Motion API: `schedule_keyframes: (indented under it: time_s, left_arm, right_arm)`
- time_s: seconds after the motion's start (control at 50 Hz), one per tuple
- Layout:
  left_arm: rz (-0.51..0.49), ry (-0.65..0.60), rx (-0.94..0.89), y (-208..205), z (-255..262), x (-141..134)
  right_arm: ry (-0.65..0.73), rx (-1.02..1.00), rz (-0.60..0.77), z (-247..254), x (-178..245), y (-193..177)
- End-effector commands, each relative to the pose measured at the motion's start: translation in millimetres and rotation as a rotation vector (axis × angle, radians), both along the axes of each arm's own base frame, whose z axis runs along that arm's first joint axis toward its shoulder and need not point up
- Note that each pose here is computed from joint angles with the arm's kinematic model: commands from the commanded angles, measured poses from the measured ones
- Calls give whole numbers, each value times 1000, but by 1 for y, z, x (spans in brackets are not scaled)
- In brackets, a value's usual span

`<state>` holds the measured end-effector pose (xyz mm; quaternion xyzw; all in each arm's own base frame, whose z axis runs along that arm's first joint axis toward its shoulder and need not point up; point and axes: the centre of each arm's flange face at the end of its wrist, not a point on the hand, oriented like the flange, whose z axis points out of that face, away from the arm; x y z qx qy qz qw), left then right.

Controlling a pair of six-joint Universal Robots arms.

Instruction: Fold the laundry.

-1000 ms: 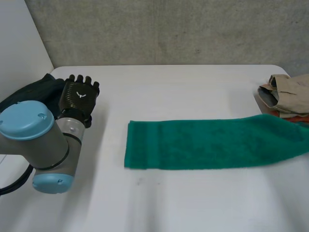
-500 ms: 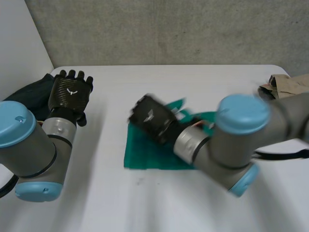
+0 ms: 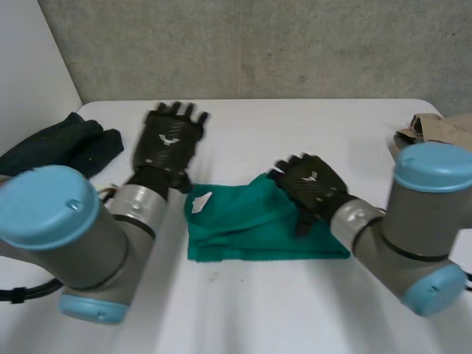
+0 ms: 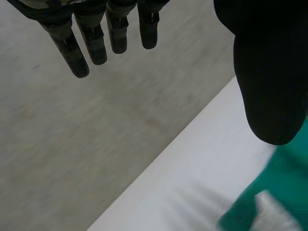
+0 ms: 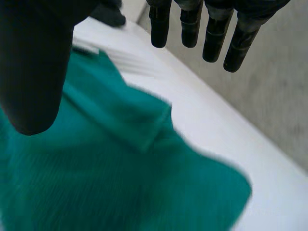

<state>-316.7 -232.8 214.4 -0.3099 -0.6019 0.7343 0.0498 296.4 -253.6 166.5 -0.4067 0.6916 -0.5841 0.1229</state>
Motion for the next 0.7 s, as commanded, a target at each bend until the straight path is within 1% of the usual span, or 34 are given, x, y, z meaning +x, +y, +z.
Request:
schedule_keyframes:
  time_s: [0.02, 0.18, 0.32, 0.38, 0.4, 0.46, 0.48, 0.56, 0.64, 0.7]
  left_arm:
    - [-166, -44, 94, 27, -33, -37]
    - [-175, -123, 194, 12, -66, -56]
    - [-153, -150, 220, -6, -84, -64]
    - [-114, -137, 206, -18, -85, -65]
    - [-51, -127, 192, -32, -82, -60]
    - [86, -129, 171, -57, -80, -45]
    - [171, -155, 148, -68, -79, -35]
    - [291, -265, 84, -79, -74, -20]
    - [268, -300, 95, -69, -81, -20]
    - [237, -282, 110, -60, -80, -22]
  right_arm:
    - [64, 83, -43, -24, -25, 6]
    - [101, 83, -48, -31, -30, 7]
    - [106, 93, -47, -34, -31, 8]
    - [107, 94, -47, -34, -31, 8]
    - [107, 95, -47, -35, -31, 8]
    - [105, 88, -51, -34, -31, 7]
    - [105, 88, -51, -34, -31, 7]
    - [103, 81, -55, -33, -32, 6]
    - [105, 80, -59, -34, -32, 5]
    - [106, 73, -61, -34, -32, 5]
